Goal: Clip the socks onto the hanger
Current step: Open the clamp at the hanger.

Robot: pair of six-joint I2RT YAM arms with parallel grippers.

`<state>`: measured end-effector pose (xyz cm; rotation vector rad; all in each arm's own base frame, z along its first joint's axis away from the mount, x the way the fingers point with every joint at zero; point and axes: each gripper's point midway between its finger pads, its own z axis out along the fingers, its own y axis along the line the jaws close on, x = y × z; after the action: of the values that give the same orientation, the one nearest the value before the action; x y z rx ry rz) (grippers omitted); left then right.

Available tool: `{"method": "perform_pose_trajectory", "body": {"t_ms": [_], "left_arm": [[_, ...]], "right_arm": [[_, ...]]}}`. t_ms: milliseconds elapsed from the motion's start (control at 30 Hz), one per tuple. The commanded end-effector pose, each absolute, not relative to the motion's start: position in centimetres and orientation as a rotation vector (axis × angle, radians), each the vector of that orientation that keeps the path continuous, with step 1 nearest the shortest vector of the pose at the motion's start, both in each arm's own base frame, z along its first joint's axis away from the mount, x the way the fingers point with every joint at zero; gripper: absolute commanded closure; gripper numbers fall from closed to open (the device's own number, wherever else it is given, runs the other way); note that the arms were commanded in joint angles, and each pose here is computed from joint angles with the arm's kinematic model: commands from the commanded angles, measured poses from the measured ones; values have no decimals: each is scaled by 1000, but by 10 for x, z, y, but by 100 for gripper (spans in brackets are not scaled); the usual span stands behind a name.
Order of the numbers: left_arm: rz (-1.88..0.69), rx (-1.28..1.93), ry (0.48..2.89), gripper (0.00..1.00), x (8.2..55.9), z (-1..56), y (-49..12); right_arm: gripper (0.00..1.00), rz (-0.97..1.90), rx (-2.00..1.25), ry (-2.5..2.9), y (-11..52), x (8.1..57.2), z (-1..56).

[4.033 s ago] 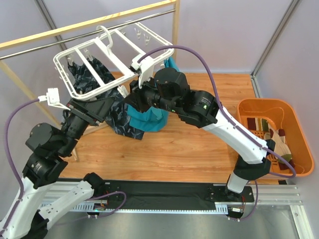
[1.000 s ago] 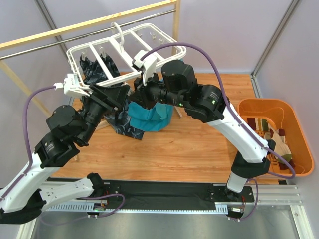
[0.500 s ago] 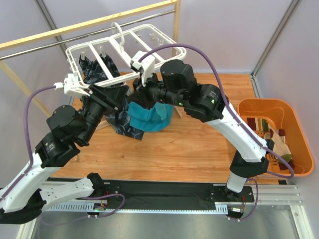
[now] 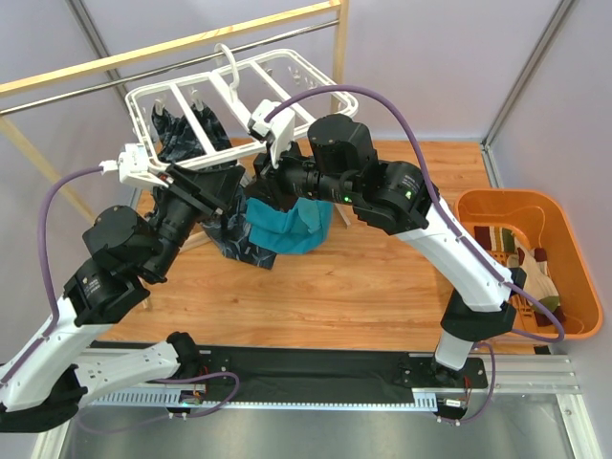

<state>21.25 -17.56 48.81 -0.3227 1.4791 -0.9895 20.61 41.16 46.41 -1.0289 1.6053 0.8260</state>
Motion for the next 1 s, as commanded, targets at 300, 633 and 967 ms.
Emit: {"method": "perform_pose_trajectory", "body": {"t_ms": [300, 633, 967], "left_arm": [[-1046, -229, 1459, 66, 208, 498, -193], [-1036, -257, 1477, 100, 211, 493, -193], [-1022, -316, 1503, 100, 212, 488, -185]], "right_arm": [[100, 923, -1161, 1579, 410, 172, 464], [86, 890, -1134, 1577, 410, 179, 465], [44, 860, -1072, 1567, 409, 189, 470]]}}
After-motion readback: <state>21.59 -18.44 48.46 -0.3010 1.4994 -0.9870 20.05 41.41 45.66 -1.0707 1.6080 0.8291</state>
